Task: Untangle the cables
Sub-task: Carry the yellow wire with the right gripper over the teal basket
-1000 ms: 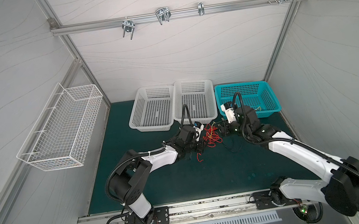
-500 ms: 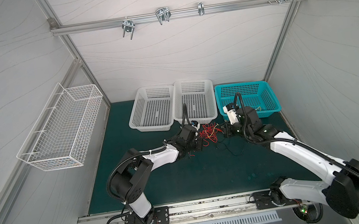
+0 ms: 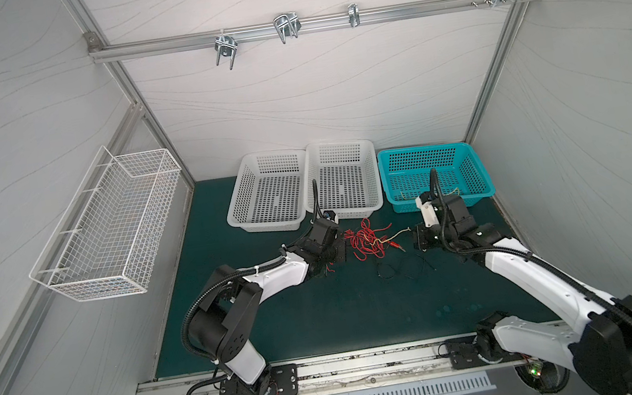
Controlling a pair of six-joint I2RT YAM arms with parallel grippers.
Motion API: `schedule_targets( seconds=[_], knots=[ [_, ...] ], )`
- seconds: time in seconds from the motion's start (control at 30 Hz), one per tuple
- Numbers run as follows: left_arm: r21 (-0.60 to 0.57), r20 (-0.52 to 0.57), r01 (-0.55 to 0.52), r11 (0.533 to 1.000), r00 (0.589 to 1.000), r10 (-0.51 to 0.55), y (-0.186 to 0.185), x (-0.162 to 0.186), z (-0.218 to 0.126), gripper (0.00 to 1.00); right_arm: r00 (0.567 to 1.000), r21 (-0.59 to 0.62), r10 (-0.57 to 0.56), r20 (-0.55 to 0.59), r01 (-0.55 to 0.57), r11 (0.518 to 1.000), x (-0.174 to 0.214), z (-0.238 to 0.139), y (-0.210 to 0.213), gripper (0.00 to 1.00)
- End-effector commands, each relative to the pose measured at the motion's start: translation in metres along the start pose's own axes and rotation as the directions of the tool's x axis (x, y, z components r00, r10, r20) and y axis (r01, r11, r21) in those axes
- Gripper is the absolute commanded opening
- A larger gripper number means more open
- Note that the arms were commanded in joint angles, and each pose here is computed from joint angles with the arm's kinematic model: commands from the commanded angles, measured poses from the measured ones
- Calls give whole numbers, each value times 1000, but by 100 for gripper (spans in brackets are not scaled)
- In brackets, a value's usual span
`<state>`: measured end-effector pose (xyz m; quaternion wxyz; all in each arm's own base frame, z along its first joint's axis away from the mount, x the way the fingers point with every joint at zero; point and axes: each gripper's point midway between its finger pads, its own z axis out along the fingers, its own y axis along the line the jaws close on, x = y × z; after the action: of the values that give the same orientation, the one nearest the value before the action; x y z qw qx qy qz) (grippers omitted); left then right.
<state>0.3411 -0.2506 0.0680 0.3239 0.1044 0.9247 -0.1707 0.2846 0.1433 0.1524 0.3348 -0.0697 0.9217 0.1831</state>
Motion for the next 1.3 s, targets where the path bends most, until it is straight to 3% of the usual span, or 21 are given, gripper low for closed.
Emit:
schedule_targets(
  seconds=[0.0, 0.27, 0.57, 0.77, 0.87, 1.0, 1.27],
  knots=[
    [-52, 14, 19, 998, 1000, -18, 16, -6, -6, 0, 998, -51, -58, 16, 58, 997, 0, -3, 9, 0],
    [72, 10, 18, 997, 1000, -18, -9, -10, 0, 0, 982, -255, -187, 32, 188, 948, 4, 13, 76, 0],
    [51, 9, 22, 998, 1000, -23, -5, -8, 2, 0, 975, -345, -224, -7, 208, 915, 12, 33, 114, 0],
    [20, 1, 23, 1000, 1000, -23, 2, -2, 4, 0, 969, -440, -232, 90, 247, 863, -6, 7, 136, 0],
    [7, -2, 31, 999, 1000, -31, 5, 0, 6, 0, 962, -377, -224, 156, 268, 887, -21, -5, 129, 0],
    [8, -7, 34, 999, 999, -34, 5, 3, 6, 0, 953, -181, -198, 230, 241, 953, -42, -18, 95, 0],
    [-2, -6, 27, 1000, 1000, -27, 7, 4, 4, 0, 925, 18, -201, 324, 206, 978, -59, -48, 51, 0]
  ],
)
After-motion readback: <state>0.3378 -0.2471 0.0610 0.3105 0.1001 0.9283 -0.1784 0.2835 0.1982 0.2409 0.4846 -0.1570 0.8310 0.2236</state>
